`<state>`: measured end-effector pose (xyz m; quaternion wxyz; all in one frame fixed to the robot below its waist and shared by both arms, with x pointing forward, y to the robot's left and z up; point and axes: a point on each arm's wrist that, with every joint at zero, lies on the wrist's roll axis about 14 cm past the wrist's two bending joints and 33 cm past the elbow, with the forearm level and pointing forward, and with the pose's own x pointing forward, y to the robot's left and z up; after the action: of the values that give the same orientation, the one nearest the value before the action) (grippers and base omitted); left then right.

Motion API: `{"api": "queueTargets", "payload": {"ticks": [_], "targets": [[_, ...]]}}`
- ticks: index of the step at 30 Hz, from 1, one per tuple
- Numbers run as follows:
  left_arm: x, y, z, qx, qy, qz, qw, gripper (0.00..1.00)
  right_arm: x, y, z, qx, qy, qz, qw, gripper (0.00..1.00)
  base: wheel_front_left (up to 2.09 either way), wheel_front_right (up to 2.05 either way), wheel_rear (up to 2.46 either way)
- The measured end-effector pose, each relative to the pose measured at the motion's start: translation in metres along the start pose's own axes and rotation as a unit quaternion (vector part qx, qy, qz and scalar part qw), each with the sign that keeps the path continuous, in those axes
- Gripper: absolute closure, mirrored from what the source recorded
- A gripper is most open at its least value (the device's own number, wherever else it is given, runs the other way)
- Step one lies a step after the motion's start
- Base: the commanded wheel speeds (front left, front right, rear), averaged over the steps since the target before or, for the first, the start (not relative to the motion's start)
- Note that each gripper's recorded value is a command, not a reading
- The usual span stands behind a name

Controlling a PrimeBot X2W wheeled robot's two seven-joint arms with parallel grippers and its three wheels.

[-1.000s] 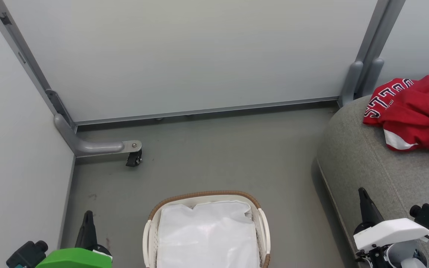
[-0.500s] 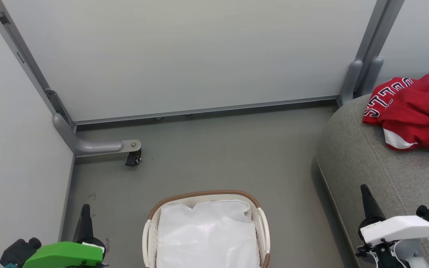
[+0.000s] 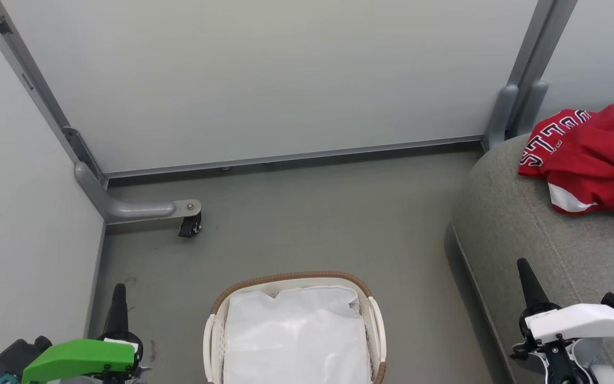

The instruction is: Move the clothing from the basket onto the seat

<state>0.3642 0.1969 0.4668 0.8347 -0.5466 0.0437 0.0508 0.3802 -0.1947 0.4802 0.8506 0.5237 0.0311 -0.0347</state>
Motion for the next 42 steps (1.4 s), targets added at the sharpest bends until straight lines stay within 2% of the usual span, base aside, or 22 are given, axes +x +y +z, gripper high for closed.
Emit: {"api": "queueTargets", "payload": {"ticks": [21,42], "targets": [[0.008,-0.013,0.007,-0.089,0.001,-0.020,0.996,1.00,0.003,0.007,0.006,0.099,0.001,0.013,0.995,1.00,0.00,0.00,0.00],[0.014,-0.025,0.012,-0.159,0.006,-0.040,0.987,1.00,0.004,0.014,0.010,0.180,0.003,0.028,0.983,1.00,0.00,0.00,0.00]]}}
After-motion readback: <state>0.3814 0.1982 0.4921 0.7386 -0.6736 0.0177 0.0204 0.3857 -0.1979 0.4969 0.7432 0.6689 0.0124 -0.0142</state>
